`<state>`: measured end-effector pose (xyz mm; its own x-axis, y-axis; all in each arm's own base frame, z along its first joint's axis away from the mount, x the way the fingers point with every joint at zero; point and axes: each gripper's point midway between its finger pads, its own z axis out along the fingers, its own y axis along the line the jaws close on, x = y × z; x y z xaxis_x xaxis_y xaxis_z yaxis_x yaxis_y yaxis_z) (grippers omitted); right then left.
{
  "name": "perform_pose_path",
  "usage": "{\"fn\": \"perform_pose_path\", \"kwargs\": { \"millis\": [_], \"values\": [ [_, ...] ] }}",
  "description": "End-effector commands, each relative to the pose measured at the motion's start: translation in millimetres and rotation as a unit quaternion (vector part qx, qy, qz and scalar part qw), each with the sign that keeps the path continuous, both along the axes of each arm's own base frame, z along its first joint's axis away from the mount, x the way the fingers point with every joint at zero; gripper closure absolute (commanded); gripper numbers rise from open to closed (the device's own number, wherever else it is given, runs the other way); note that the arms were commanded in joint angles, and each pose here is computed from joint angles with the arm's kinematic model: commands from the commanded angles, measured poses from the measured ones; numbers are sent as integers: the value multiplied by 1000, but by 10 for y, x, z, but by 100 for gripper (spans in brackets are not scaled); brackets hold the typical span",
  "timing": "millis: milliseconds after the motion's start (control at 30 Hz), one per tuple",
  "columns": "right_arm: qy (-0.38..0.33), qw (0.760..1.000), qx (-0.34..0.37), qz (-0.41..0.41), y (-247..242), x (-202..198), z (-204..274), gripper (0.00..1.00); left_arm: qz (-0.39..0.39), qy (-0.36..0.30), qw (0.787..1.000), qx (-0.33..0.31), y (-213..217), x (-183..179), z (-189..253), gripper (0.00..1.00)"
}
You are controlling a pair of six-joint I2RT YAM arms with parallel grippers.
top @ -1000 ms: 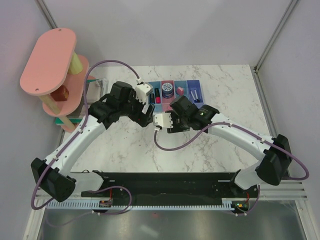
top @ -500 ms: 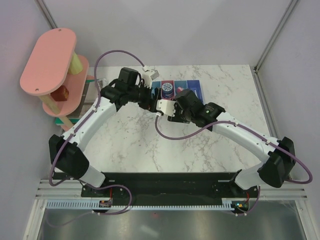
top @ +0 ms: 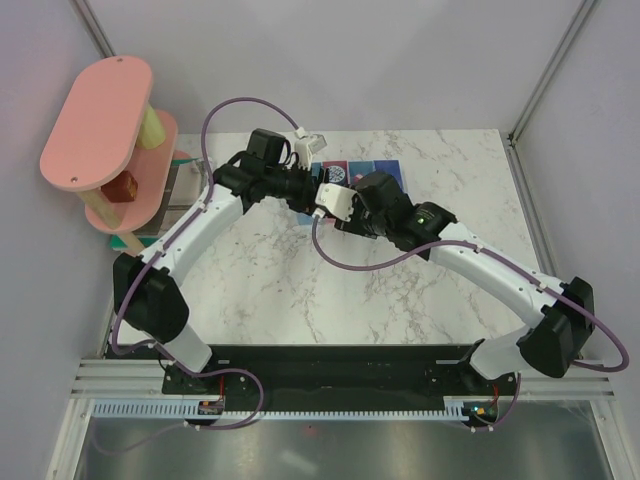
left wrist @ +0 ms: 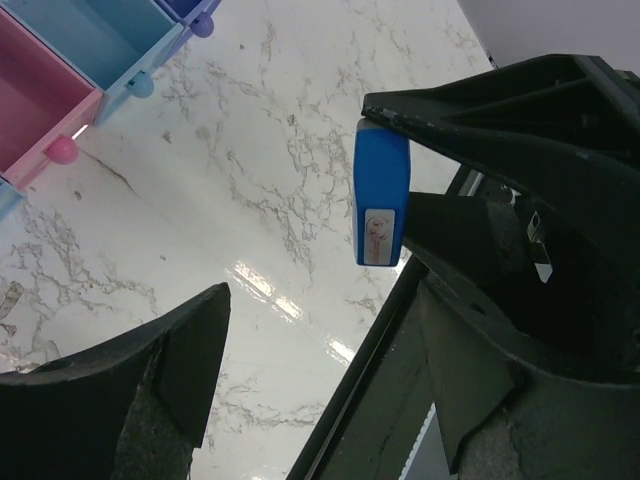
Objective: Sort the stationery into containers
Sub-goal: Place the stationery in the storage box.
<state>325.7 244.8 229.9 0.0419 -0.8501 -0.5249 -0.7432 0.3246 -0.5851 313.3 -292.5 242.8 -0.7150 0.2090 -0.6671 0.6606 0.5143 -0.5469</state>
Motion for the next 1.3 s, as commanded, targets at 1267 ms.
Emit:
{"fn": "perform_pose_path", "kwargs": {
  "millis": [1267],
  "values": [
    [-22,993,114,-22,220,155,534,73,-44,7,995,-87,-263,182,468,33]
  ]
}}
